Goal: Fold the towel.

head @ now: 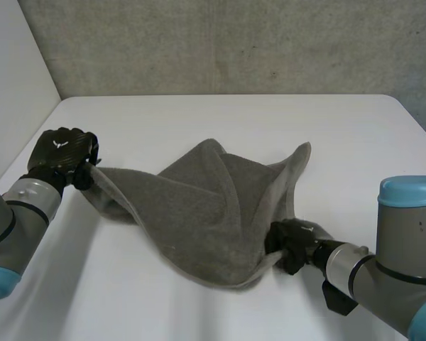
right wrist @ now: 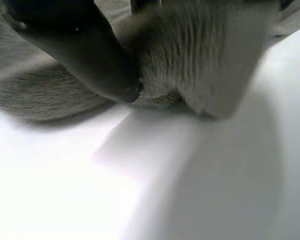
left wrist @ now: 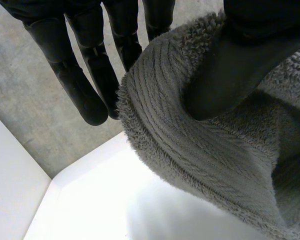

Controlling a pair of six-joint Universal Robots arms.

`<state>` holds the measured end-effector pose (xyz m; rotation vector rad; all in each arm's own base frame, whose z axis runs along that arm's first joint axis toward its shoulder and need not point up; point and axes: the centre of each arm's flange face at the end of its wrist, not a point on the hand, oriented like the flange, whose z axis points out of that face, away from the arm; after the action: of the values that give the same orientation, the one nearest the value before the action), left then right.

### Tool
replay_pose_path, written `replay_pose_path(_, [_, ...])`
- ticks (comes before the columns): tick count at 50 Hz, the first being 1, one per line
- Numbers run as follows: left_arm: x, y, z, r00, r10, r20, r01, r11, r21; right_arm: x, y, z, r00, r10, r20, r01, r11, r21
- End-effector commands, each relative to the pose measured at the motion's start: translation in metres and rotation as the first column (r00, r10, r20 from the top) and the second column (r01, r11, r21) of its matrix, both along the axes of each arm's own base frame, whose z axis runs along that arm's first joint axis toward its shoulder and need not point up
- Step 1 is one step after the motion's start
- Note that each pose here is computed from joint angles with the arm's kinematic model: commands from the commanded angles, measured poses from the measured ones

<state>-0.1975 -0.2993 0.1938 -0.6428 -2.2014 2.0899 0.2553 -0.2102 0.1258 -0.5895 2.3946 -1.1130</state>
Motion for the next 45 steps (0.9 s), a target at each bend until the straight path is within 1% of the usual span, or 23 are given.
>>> replay_pose_path(1, [0.001, 0.002, 0.015, 0.999, 0.006, -0.044, -0.006, 1.0, 0.001, -0.003, -0.03, 0.057, 0.996, -0.085, 0.015, 0.086, 0.968, -0.234])
replay_pose_path(3, [0.002, 0.003, 0.026, 0.998, 0.008, -0.066, -0.009, 1.0, -0.019, -0.003, -0.034, 0.087, 0.995, -0.086, 0.051, 0.098, 0.942, -0.321])
replay_pose_path(5, [0.003, 0.005, 0.038, 0.996, 0.009, -0.093, -0.012, 0.999, -0.041, -0.01, -0.039, 0.143, 0.992, -0.089, 0.088, 0.12, 0.869, -0.48])
replay_pose_path(6, [0.003, 0.007, 0.048, 0.993, 0.008, -0.121, -0.016, 0.998, -0.062, -0.01, -0.039, 0.143, 0.992, -0.089, 0.088, 0.12, 0.868, -0.481])
replay_pose_path(8, [0.004, 0.009, 0.059, 0.989, 0.004, -0.148, -0.017, 0.996, -0.085, -0.018, -0.039, 0.185, 0.995, -0.088, 0.054, 0.103, 0.8, -0.591])
replay_pose_path(11, [0.005, 0.019, 0.083, 0.984, -0.009, -0.179, -0.016, 0.991, -0.136, -0.02, -0.034, 0.204, 0.997, -0.074, -0.001, 0.056, 0.768, -0.638])
replay_pose_path(12, [0.006, 0.021, 0.085, 0.984, -0.01, -0.178, -0.015, 0.991, -0.133, -0.02, -0.029, 0.21, 0.996, -0.048, -0.081, -0.016, 0.765, -0.644])
replay_pose_path(13, [0.006, 0.021, 0.085, 0.984, -0.01, -0.178, -0.015, 0.991, -0.133, -0.02, -0.024, 0.208, 0.987, -0.016, -0.162, -0.09, 0.775, -0.626])
replay_pose_path(14, [0.006, 0.024, 0.084, 0.985, -0.006, -0.174, -0.014, 0.993, -0.116, -0.02, -0.024, 0.208, 0.987, -0.016, -0.163, -0.091, 0.775, -0.625])
replay_pose_path(16, [0.006, 0.025, 0.079, 0.986, -0.004, -0.169, -0.01, 0.997, -0.083, -0.017, -0.021, 0.186, 0.944, 0.055, -0.326, -0.234, 0.809, -0.54])
replay_pose_path(17, [0.005, 0.026, 0.074, 0.986, -0.005, -0.164, -0.004, 0.999, -0.053, -0.017, -0.021, 0.186, 0.943, 0.055, -0.327, -0.234, 0.809, -0.54])
replay_pose_path(19, [0.003, 0.024, 0.064, 0.988, -0.008, -0.157, 0.005, 1.0, -0.015, -0.013, -0.034, 0.158, 0.886, 0.105, -0.452, -0.329, 0.828, -0.453])
replay_pose_path(25, [-0.004, -0.006, 0.019, 0.996, -0.006, -0.091, 0.016, 0.994, 0.109, 0.004, -0.049, 0.144, 0.865, 0.104, -0.49, -0.347, 0.83, -0.437])
replay_pose_path(33, [-0.028, -0.053, 0.006, 0.998, -0.048, -0.035, 0.051, 0.995, 0.083, 0.049, -0.084, 0.141, 0.881, 0.072, -0.467, -0.359, 0.746, -0.562])
replay_pose_path(35, [-0.032, -0.066, 0.012, 0.998, -0.05, -0.039, 0.052, 0.998, 0.045, 0.065, -0.109, 0.15, 0.907, 0.012, -0.421, -0.325, 0.654, -0.683])
replay_pose_path(36, [-0.036, -0.079, 0.024, 0.997, -0.049, -0.052, 0.048, 0.999, -0.008, 0.065, -0.109, 0.15, 0.907, 0.011, -0.421, -0.325, 0.653, -0.684])
replay_pose_path(38, [-0.041, -0.092, 0.039, 0.996, -0.049, -0.069, 0.044, 0.997, -0.071, 0.077, -0.135, 0.183, 0.947, -0.077, -0.311, -0.237, 0.487, -0.841])
replay_pose_path(39, [-0.049, -0.101, 0.063, 0.994, -0.058, -0.092, 0.043, 0.987, -0.152, 0.077, -0.135, 0.183, 0.947, -0.077, -0.31, -0.236, 0.486, -0.841])
replay_pose_path(41, [-0.054, -0.108, 0.092, 0.99, -0.065, -0.125, 0.033, 0.97, -0.243, 0.077, -0.15, 0.251, 0.978, -0.179, -0.11, -0.068, 0.225, -0.972])
replay_pose_path(42, [-0.058, -0.112, 0.122, 0.984, -0.074, -0.163, 0.015, 0.941, -0.337, 0.077, -0.15, 0.251, 0.978, -0.179, -0.109, -0.067, 0.223, -0.972])
replay_pose_path(43, [-0.058, -0.112, 0.122, 0.984, -0.074, -0.163, 0.015, 0.941, -0.338, 0.071, -0.152, 0.283, 0.976, -0.216, 0.0, 0.023, 0.106, -0.994])
replay_pose_path(44, [-0.058, -0.114, 0.155, 0.974, -0.087, -0.208, -0.014, 0.896, -0.443, 0.065, -0.15, 0.311, 0.969, -0.227, 0.098, 0.102, 0.005, -0.995])
replay_pose_path(45, [-0.057, -0.113, 0.186, 0.961, -0.105, -0.255, -0.051, 0.841, -0.539, 0.065, -0.15, 0.311, 0.969, -0.227, 0.099, 0.103, 0.004, -0.995])
